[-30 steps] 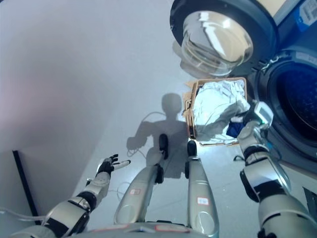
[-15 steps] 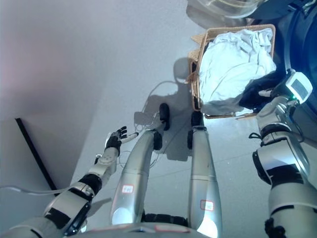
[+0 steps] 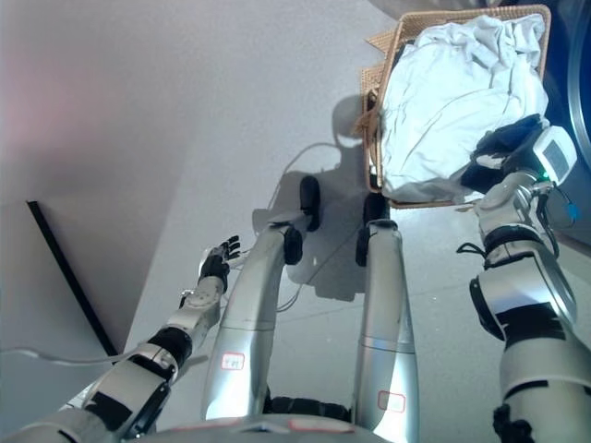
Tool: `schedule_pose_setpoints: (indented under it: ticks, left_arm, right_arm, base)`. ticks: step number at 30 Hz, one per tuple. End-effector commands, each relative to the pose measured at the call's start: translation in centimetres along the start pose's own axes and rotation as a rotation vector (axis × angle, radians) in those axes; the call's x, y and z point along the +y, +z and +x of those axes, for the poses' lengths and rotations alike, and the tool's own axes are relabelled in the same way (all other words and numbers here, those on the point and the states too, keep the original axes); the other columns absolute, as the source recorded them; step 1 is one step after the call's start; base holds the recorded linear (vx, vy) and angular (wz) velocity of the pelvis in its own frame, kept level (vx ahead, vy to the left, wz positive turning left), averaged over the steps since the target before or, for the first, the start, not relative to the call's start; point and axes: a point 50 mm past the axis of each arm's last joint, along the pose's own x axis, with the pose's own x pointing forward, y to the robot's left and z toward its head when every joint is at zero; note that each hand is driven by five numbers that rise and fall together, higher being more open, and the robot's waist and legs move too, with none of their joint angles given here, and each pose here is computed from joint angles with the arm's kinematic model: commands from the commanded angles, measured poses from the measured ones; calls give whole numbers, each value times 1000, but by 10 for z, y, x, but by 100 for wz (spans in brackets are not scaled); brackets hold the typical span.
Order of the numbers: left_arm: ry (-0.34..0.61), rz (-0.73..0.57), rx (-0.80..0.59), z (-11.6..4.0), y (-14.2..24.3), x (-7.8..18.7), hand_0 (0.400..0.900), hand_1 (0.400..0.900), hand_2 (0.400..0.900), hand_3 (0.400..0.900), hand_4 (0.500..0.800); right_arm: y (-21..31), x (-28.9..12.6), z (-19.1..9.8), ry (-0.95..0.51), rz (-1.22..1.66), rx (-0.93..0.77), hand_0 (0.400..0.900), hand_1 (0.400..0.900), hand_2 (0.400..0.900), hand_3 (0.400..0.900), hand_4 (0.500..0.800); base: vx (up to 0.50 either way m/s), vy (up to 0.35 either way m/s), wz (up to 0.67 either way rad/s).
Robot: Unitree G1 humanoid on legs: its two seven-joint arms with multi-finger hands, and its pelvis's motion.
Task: Put the clothes in the basket into the washing machine.
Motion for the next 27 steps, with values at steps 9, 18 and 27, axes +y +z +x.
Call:
schedule_pose_setpoints:
  ticks: [9,18,27]
  left_arm:
    - [147,2,162,-13,-51,24,900,900,900,900,800]
    - [228,-31,253,-17,-69,42,900,900,900,900,800]
    - [261,-109,311,-21,-81,53,900,900,900,900,800]
  right_arm:
    - [-40,20,-19,-13,-55,54,400,400,400,400,500]
    - [-19,6,-14,-113,451,103,400,400,400,400,500]
    - [-5,-43,9,-307,1281,292,400,400,400,400,500]
  base:
    - [-7,5,-1]
    - [13,10,-10]
    - [53,-23,-6]
